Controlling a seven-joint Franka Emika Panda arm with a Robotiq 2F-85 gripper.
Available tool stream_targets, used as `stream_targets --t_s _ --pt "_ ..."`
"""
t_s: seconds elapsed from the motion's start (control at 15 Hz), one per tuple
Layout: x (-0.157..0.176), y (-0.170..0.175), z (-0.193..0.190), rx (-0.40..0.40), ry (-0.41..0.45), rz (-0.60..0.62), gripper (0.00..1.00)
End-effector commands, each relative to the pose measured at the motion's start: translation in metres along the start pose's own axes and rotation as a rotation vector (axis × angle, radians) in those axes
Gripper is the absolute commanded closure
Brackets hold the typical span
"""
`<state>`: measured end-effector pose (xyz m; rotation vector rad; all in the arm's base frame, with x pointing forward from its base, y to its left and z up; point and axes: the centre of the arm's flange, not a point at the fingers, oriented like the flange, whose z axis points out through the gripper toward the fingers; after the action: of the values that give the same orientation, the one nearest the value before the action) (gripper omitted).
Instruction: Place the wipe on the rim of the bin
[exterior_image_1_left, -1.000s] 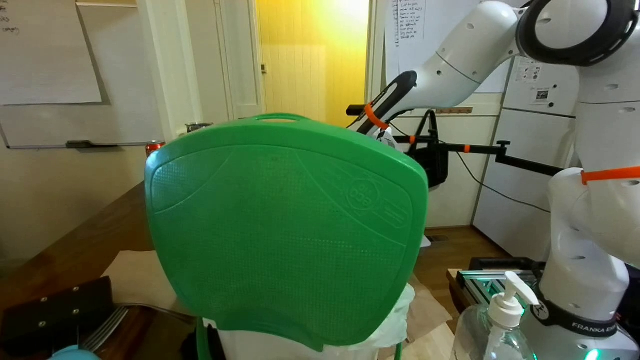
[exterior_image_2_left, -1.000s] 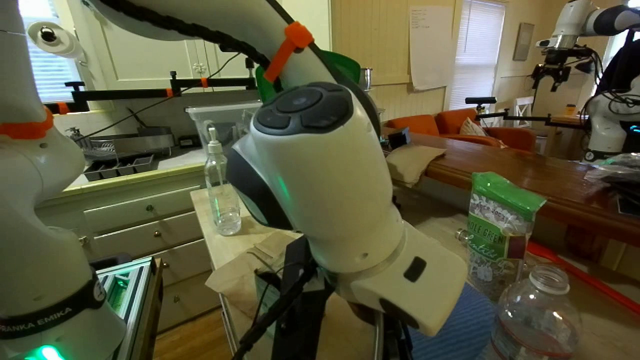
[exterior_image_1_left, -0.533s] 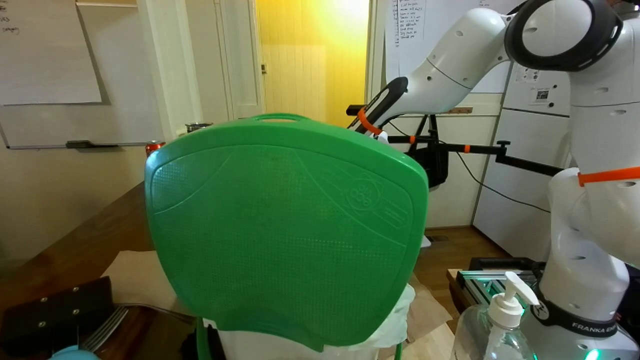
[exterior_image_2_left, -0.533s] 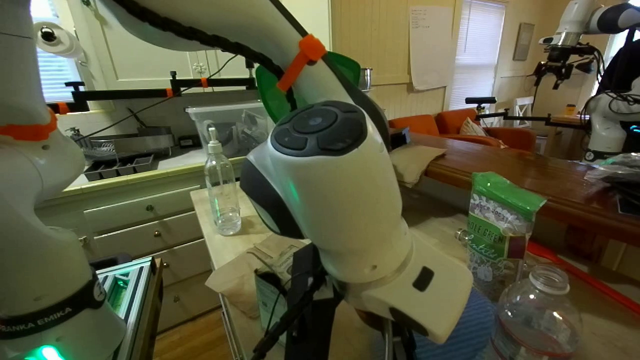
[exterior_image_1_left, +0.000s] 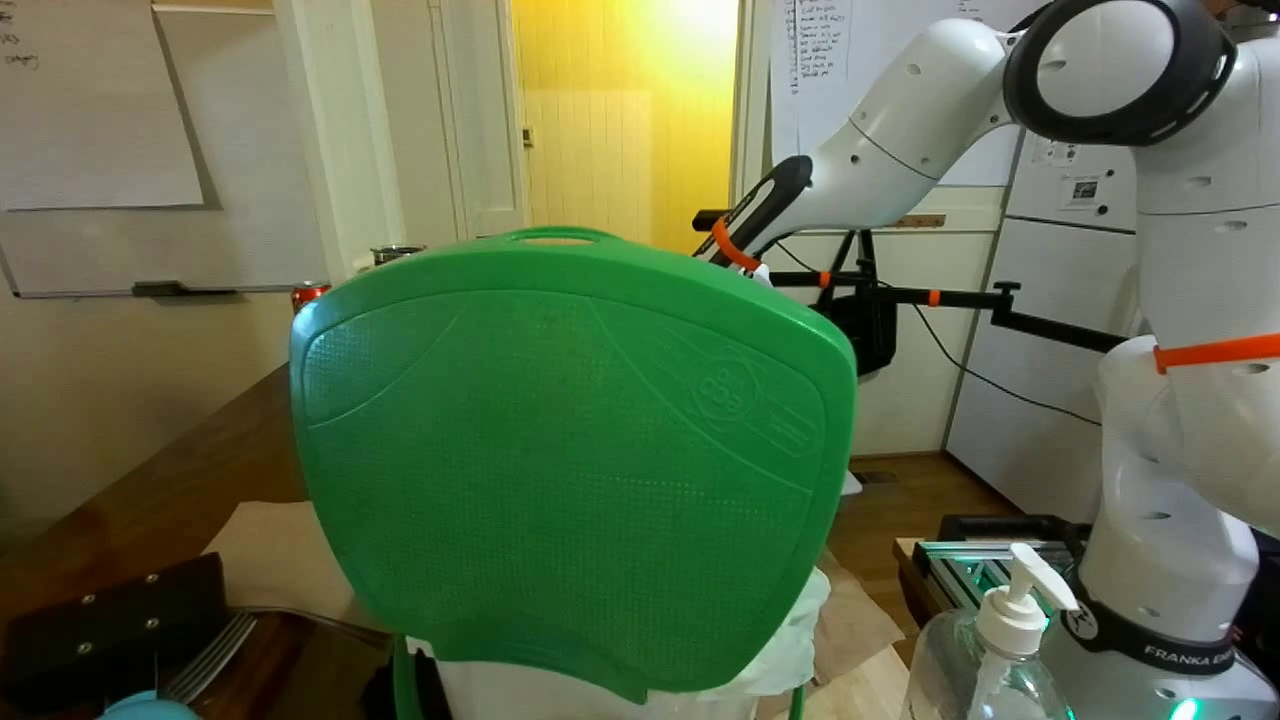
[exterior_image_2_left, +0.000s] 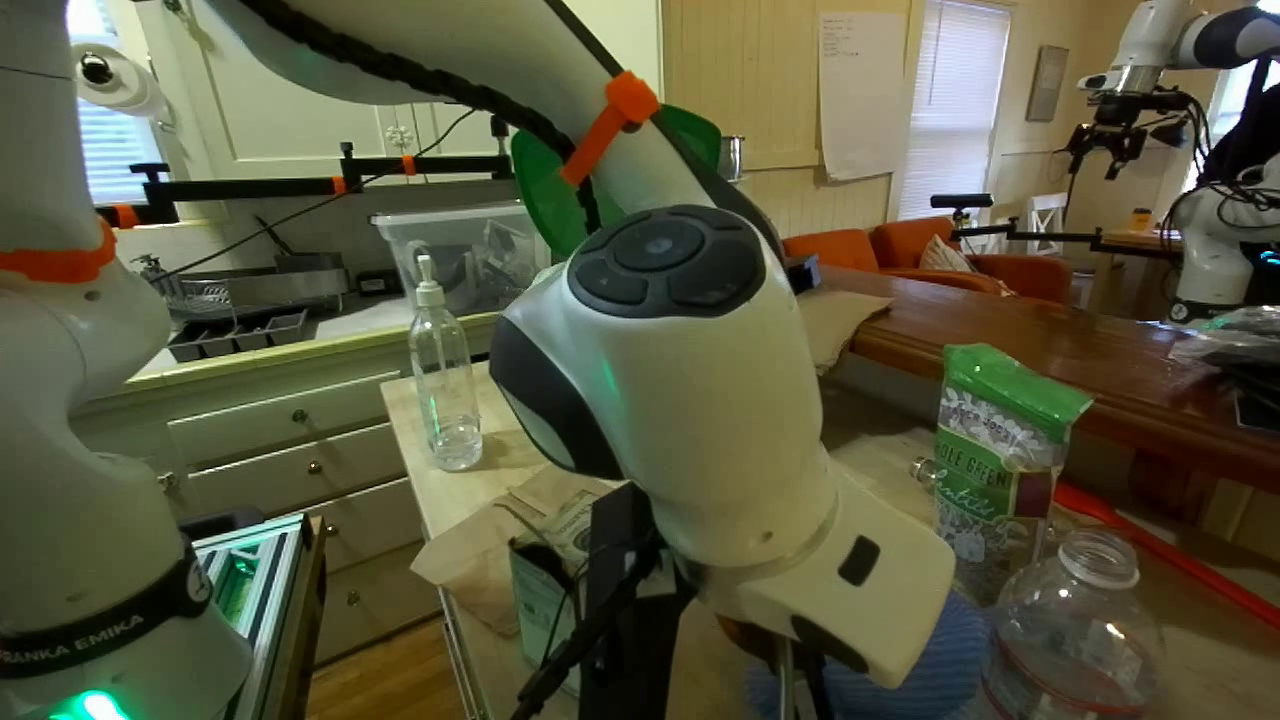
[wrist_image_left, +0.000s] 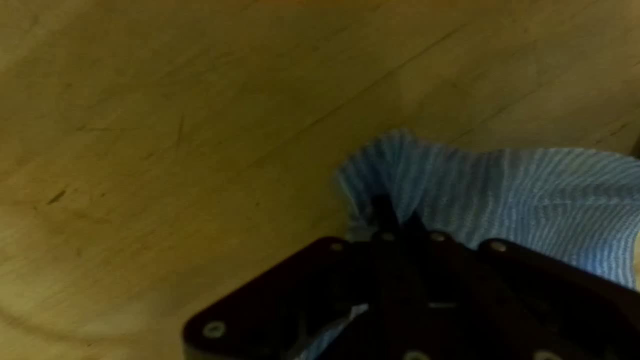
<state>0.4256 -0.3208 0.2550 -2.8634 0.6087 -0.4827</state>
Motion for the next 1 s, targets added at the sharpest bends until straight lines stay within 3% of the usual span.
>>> stream_targets --t_s 0.0,0.4,0.93 --pt "0.010 -0.008 -0.015 0.017 -0.038 0.007 1.00" --pt "0.026 -0.033 -0.056 -0.008 0.002 -0.043 1.00" --pt "0.038 -0.064 -0.116 0.042 0.054 -0.112 1.00"
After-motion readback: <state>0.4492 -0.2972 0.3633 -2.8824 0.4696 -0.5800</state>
